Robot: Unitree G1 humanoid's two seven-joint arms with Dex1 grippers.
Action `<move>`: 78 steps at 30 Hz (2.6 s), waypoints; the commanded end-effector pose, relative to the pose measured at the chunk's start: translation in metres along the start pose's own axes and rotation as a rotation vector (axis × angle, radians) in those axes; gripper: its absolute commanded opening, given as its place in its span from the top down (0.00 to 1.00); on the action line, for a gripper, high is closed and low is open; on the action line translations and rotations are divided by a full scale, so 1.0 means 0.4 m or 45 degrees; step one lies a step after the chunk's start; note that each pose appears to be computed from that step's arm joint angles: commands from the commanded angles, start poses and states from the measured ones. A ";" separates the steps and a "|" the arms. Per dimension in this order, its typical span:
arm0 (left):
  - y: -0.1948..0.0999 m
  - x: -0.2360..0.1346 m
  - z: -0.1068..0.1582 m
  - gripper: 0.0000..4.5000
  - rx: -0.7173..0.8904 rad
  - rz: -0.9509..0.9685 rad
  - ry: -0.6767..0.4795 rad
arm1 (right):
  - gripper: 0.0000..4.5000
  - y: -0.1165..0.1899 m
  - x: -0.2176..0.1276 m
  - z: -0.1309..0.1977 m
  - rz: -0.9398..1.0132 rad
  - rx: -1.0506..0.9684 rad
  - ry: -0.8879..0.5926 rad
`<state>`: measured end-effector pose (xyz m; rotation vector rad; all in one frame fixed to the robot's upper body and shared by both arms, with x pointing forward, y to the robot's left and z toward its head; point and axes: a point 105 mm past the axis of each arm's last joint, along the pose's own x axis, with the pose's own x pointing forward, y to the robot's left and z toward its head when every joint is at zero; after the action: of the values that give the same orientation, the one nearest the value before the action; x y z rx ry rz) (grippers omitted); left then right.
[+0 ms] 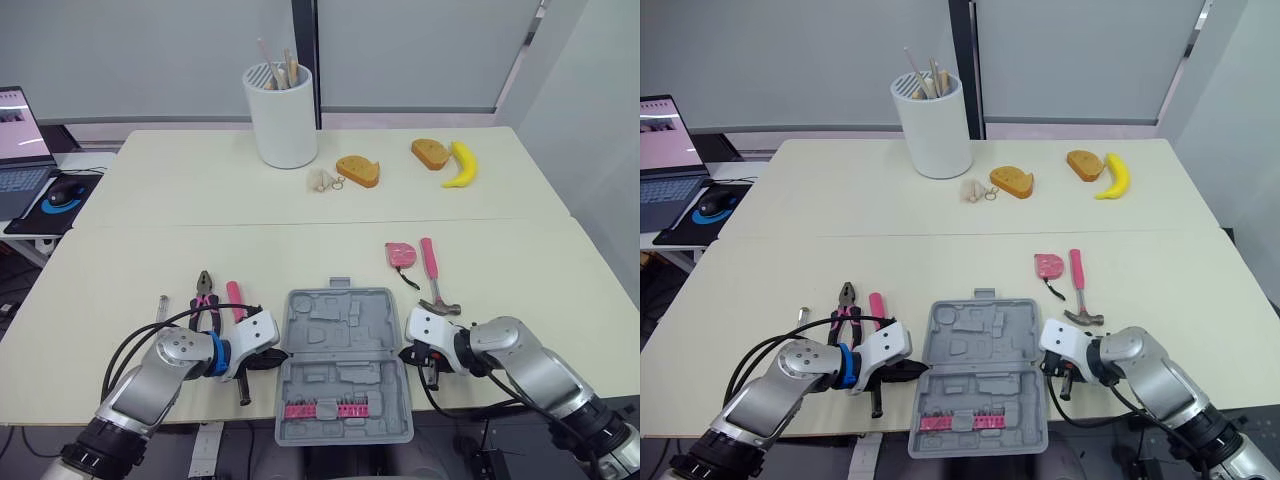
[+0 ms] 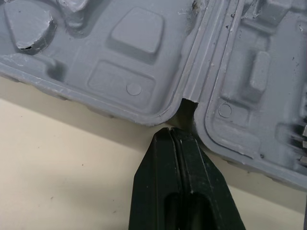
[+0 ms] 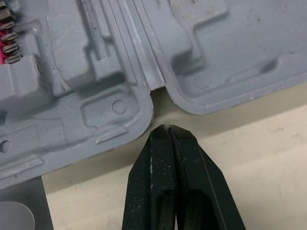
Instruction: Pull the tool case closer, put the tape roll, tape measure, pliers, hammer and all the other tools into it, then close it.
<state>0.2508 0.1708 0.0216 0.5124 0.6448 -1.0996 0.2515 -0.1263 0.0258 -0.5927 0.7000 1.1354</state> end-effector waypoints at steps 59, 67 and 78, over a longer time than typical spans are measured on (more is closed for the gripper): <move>-0.039 -0.350 -0.003 0.00 0.137 0.058 -0.368 | 0.01 -0.030 -0.374 -0.142 -0.385 -0.073 -0.090; -0.070 -0.272 0.137 0.00 0.285 -0.148 -0.589 | 0.05 -0.018 -0.277 -0.121 -0.463 -0.027 -0.170; -0.080 -0.222 0.190 0.00 0.369 -0.278 -0.602 | 0.27 -0.023 -0.171 -0.151 -0.487 0.042 -0.178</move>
<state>0.2132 0.1730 0.1298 0.3870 0.1629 -1.4446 0.2273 -0.2155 0.0372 -0.5593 0.4868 0.8119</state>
